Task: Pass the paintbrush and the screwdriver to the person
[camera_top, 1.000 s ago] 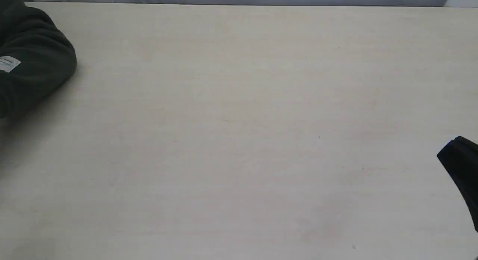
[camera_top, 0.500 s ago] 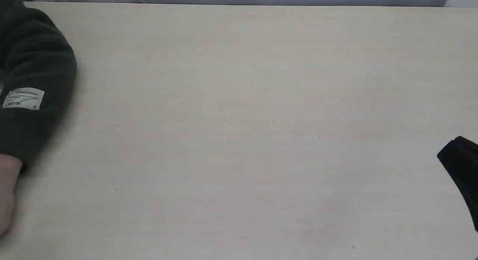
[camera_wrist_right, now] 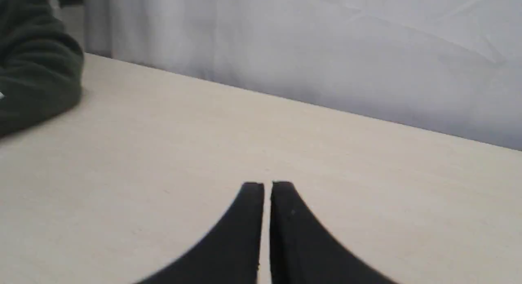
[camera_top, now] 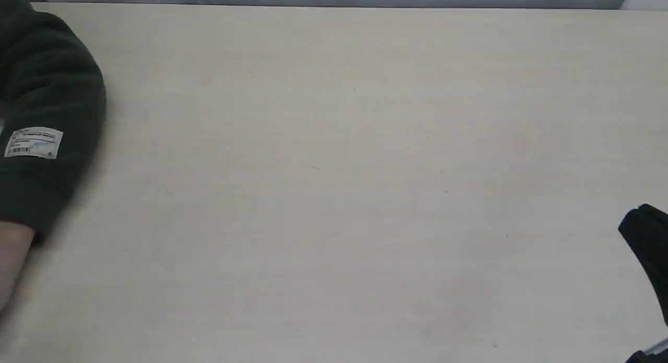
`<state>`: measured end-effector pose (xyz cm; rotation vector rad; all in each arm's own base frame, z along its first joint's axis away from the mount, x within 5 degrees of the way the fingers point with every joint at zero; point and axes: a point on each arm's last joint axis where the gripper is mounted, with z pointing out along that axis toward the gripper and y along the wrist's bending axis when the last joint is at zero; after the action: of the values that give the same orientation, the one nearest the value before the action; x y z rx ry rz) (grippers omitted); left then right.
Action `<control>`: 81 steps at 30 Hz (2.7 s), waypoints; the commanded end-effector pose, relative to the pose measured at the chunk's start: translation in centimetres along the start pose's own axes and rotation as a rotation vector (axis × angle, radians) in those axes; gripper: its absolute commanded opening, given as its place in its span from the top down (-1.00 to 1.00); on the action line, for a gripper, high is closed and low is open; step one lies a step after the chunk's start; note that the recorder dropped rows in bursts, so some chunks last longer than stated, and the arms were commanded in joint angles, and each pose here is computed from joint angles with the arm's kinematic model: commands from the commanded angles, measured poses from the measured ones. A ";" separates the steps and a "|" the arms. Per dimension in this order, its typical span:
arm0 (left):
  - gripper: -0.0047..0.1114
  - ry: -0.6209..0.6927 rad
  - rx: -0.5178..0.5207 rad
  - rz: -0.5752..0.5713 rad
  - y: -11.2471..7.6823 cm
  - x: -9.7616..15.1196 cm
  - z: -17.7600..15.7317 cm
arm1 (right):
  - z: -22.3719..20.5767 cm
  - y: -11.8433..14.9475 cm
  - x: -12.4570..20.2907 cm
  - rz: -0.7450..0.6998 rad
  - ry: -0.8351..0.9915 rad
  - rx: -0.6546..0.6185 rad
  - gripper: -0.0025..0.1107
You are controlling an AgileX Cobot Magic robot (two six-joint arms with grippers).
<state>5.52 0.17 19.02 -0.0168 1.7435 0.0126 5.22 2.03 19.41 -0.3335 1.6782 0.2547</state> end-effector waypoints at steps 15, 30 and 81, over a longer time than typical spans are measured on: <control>0.92 -0.011 0.008 -0.004 -0.1 0.0 0.0 | -0.4 -2.0 0.8 0.027 0.081 0.364 0.88; 0.92 -0.011 0.008 -0.002 0.0 0.0 0.0 | -0.5 -2.0 1.3 0.040 0.140 0.368 0.88; 0.92 -0.012 0.008 -0.005 -0.1 0.0 0.0 | -0.5 -2.1 1.3 0.091 0.129 0.389 0.88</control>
<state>5.52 0.17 19.02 -0.0168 1.7435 0.0126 5.37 -0.14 18.28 0.0176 1.8315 -0.0138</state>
